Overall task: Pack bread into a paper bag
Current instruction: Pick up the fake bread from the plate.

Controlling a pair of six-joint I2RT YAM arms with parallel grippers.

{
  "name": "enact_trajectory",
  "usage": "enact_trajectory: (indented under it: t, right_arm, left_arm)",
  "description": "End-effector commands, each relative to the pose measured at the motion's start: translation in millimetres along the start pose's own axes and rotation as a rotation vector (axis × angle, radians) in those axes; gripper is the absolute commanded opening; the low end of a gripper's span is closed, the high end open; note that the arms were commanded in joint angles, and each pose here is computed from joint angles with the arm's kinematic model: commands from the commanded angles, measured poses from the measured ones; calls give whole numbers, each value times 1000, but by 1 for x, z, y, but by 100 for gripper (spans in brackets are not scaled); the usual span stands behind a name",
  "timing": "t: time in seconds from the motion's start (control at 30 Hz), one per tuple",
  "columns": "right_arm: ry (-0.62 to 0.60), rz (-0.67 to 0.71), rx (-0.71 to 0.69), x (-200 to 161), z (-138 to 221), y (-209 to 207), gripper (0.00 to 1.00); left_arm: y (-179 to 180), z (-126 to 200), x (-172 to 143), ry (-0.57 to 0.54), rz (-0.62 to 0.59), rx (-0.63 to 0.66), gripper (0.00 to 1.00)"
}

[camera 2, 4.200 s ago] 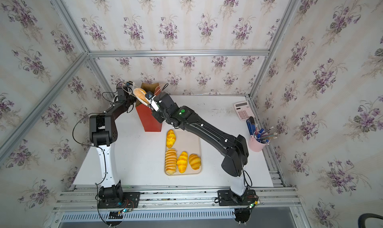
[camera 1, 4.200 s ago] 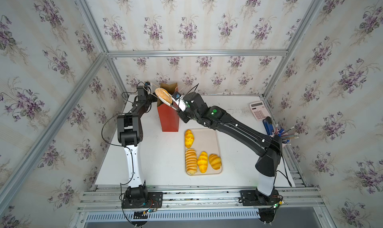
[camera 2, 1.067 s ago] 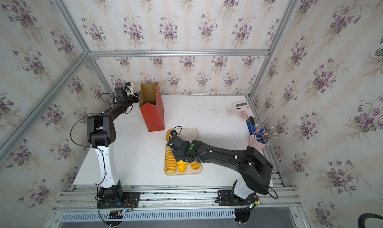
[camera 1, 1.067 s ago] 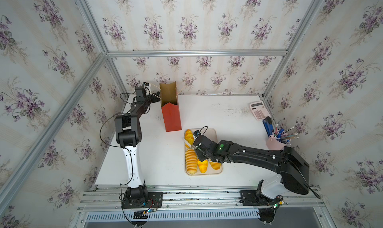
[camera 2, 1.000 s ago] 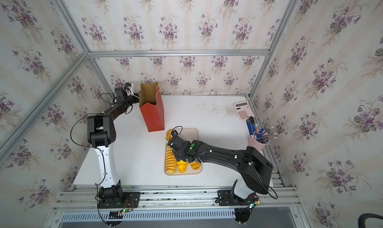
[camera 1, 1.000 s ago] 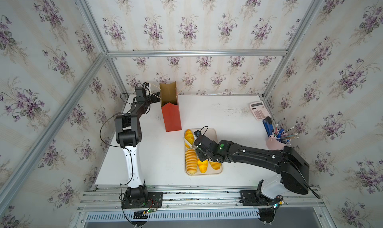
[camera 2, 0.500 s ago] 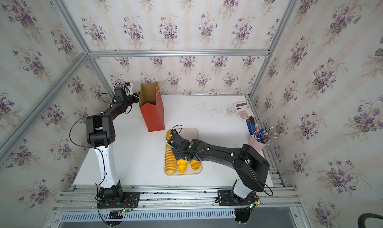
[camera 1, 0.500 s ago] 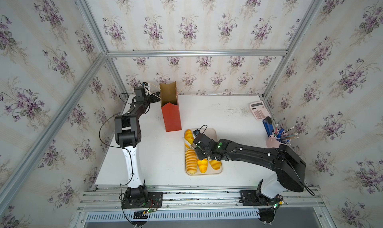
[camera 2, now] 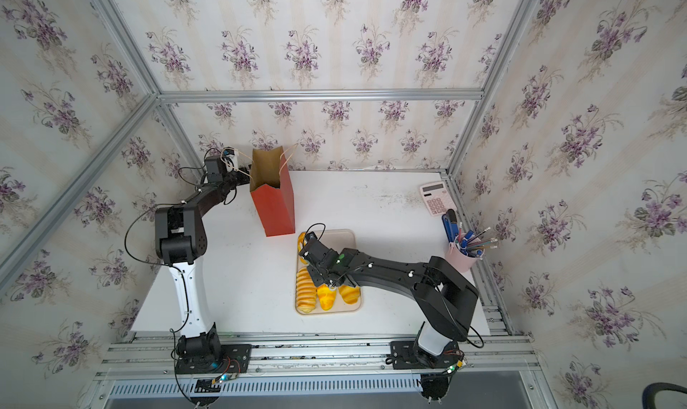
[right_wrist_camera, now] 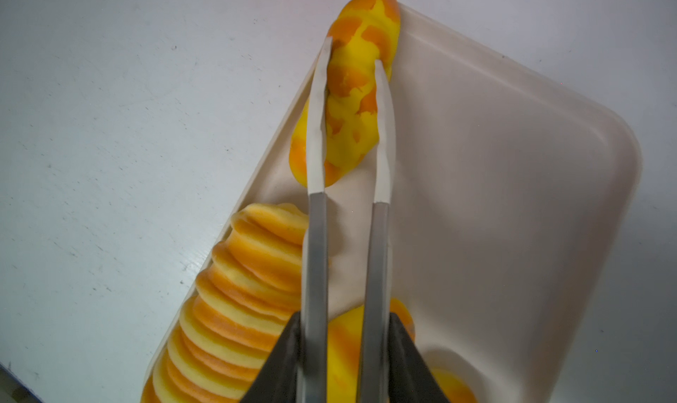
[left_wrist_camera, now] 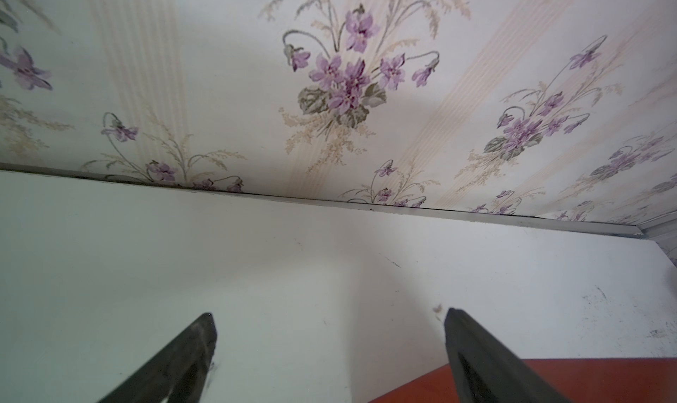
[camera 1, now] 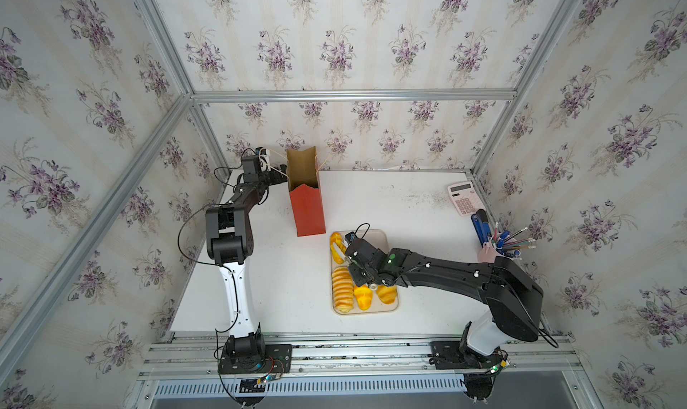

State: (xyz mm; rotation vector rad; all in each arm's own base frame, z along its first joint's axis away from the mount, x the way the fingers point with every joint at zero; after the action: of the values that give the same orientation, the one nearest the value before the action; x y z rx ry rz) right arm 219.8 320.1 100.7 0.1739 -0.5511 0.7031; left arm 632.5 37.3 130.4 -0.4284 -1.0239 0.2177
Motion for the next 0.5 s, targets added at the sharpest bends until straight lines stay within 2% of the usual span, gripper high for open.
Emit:
enact_trajectory:
  t: [0.0, 0.2, 0.47]
  right_arm:
    - [-12, 5, 10, 5, 0, 2, 34]
    - [-25, 18, -26, 13, 11, -4, 34]
    - [-102, 73, -92, 51, 61, -16, 35]
  left_arm:
    - [-4, 4, 11, -31, -22, -17, 99]
    - [-2, 5, 10, -33, -20, -17, 99]
    - [-2, 4, 10, -31, -18, -19, 99]
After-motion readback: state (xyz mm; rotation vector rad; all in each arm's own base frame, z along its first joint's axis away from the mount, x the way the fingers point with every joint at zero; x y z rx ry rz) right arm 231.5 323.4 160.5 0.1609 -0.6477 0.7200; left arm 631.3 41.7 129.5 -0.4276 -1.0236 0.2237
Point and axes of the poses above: each gripper's point midway between its finger pads, its own z axis back along the fingers, its own y axis along the line the jaws close on, x = y × z, the point moved 2 cm from there along z, back along the fingers, and after that the axes turned 7 degrees about z, right-handed, at the moved point
